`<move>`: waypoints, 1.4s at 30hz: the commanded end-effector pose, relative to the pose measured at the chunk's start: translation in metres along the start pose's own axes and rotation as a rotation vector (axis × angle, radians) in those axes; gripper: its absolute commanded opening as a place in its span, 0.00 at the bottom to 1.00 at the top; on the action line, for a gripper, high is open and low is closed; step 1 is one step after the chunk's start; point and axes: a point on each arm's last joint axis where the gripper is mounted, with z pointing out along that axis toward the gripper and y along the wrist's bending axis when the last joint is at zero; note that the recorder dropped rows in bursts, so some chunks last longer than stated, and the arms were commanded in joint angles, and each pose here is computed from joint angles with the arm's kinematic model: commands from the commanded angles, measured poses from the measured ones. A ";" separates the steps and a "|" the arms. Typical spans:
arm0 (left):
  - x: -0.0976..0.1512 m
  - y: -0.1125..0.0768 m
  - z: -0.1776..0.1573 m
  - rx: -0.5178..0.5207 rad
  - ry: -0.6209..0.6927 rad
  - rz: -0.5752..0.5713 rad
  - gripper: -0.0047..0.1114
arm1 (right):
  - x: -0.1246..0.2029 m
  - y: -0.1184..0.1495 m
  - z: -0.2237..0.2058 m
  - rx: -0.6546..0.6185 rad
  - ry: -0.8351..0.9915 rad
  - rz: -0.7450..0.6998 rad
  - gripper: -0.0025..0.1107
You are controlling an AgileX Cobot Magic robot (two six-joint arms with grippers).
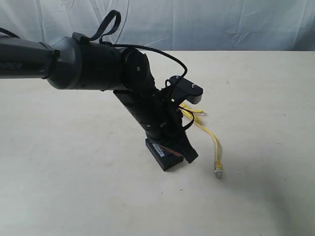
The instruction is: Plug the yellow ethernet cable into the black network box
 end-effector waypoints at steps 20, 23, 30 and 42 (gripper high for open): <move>0.022 0.040 0.017 -0.141 0.189 0.058 0.04 | 0.001 0.000 0.000 0.004 -0.009 -0.002 0.02; 0.022 0.042 0.016 -0.139 0.190 0.048 0.04 | 0.001 0.000 0.000 0.004 -0.009 -0.002 0.02; 0.018 0.037 0.004 -0.130 0.163 0.039 0.04 | 0.001 0.000 0.000 0.004 -0.009 -0.002 0.02; 0.017 0.016 -0.075 -0.206 -0.055 0.055 0.04 | 0.000 0.000 0.000 0.004 -0.015 -0.002 0.02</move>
